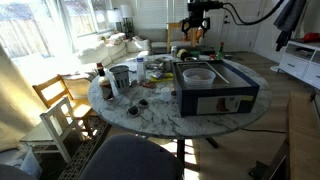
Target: Move the yellow can to the right
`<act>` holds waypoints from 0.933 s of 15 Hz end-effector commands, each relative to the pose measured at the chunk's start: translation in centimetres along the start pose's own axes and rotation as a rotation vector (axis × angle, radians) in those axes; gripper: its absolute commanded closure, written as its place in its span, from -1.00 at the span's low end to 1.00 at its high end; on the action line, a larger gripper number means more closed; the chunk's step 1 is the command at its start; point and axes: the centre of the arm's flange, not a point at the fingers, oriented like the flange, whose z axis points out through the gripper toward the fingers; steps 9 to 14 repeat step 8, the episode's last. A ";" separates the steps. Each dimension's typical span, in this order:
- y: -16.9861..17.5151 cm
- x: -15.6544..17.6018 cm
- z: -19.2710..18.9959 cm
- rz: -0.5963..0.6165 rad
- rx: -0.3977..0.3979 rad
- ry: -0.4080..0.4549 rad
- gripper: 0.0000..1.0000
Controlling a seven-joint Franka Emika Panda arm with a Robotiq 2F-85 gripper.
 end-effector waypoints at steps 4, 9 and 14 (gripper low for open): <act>7.1 -9.5 -4.8 -0.358 0.013 -0.078 -1.00; 5.8 -8.6 -5.2 -0.373 0.027 -0.074 -1.00; 5.8 -8.6 -5.2 -0.373 0.027 -0.074 -1.00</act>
